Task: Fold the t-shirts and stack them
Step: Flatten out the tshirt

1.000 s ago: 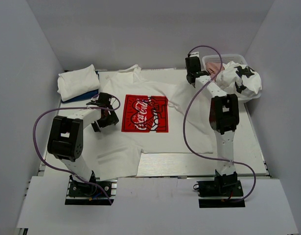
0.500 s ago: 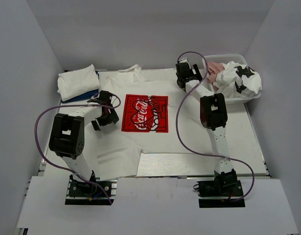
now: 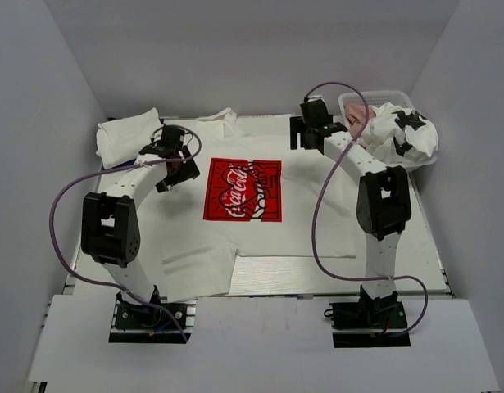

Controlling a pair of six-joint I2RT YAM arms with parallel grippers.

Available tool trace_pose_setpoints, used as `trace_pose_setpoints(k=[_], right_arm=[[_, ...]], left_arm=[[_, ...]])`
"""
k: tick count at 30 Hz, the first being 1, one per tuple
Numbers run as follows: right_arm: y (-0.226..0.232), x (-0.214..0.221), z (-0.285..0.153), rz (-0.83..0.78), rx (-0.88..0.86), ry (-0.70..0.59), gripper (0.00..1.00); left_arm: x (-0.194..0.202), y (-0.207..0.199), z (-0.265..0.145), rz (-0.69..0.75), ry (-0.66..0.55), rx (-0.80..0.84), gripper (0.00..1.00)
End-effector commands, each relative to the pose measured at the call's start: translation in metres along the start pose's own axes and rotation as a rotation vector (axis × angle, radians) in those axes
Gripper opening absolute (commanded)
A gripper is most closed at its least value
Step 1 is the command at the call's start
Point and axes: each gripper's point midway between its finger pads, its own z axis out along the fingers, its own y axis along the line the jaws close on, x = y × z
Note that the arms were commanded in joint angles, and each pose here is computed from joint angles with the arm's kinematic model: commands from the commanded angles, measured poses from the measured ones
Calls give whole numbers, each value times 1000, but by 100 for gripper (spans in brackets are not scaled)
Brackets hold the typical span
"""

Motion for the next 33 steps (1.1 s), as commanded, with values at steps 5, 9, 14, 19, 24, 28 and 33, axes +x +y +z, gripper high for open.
trace_pose_setpoints(k=[5,9,14,19,24,28,33], right_arm=[[4,100,17,194,-79,327,90],[1,115,42,232,-95,369,90],[-4,119,74,276,-124,407,90],[-3,107,97,351,-197,413,90],[-1,79,114,300,-239,340,90],[-1,52,102,206,-251,250,90],[-25,-16,51,129,-142,98,90]], left_arm=[[-31,-22,12,64,6,-1,100],[-29,-31,41,86,52,15,100],[-33,-32,72,100,100,-78,100],[-37,-40,98,83,137,-95,100],[-38,-47,113,86,150,-98,100],[-60,-54,99,103,93,-60,100],[-119,-61,38,84,-34,-53,100]])
